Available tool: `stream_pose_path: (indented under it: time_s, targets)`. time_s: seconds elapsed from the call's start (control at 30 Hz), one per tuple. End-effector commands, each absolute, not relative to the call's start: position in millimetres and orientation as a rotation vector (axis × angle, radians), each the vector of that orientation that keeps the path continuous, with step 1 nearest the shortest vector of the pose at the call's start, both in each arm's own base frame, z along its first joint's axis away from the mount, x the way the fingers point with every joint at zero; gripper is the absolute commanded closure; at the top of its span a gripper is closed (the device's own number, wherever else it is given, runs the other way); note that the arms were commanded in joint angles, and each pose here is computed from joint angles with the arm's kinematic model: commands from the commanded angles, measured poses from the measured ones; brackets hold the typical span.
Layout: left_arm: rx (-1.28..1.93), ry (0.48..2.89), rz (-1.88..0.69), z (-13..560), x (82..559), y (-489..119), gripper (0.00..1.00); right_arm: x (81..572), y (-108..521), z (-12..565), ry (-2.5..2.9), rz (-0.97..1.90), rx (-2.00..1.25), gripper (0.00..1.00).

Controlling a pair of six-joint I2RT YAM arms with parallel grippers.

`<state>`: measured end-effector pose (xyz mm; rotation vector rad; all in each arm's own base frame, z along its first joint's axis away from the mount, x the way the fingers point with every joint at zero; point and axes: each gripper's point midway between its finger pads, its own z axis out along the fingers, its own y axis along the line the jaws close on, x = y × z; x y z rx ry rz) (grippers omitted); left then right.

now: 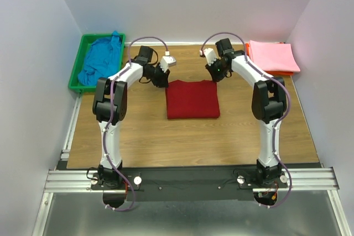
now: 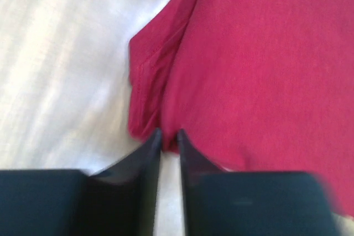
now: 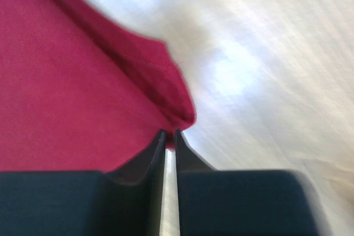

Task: Fold and stack the t-shirts
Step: Fold the tshirt

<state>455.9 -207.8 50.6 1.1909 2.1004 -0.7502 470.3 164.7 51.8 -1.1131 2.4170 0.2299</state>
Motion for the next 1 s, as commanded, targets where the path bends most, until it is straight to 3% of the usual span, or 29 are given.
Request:
stream_pose_path:
  time_s: [0.0,0.03,0.07,0.1,0.13,0.2,0.27,0.47,0.57,0.73,0.97]
  targets:
    - [1.078,2.061,-0.671,86.4,486.2,-192.1,0.65,509.5,149.6,84.9,2.37,0.08,-0.95,0.56]
    - [1.051,2.05,-0.678,93.2,484.0,-190.5,0.55,508.0,153.4,96.0,2.36,0.11,-0.913,0.46]
    - [1.024,2.025,-0.669,107.2,485.4,-188.5,0.52,504.9,157.3,106.1,2.349,0.143,-0.891,0.36]
    - [1.005,1.975,-0.65,135.9,483.6,-188.8,0.48,499.4,161.5,135.7,2.3,0.184,-0.865,0.18]
    - [0.99,1.969,-0.669,141.5,475.7,-190.9,0.45,492.1,166.9,145.6,2.288,0.237,-0.851,0.12]
    - [0.989,1.882,-0.746,180.3,453.3,-199.4,0.1,465.0,185.0,158.4,2.287,0.426,-0.818,0.0]
    - [0.917,1.896,-0.9,179.8,420.7,-216.6,0.09,433.7,204.0,177.4,2.283,0.64,-0.779,0.0]
    - [0.882,1.913,-1.355,178.9,307.1,-288.6,0.09,332.7,243.2,156.6,2.425,1.329,-0.659,0.0]
    - [0.896,1.866,-1.461,178.5,284.0,-307.6,0.09,301.8,250.3,140.1,2.526,1.581,-0.521,0.0]
    - [0.793,2.004,-1.623,146.1,282.0,-325.6,0.09,293.0,253.0,112.4,2.602,1.695,-0.422,0.0]
    - [0.368,2.39,-1.619,24.6,298.2,-277.9,0.09,299.2,227.3,29.7,2.795,1.594,-0.275,0.0]
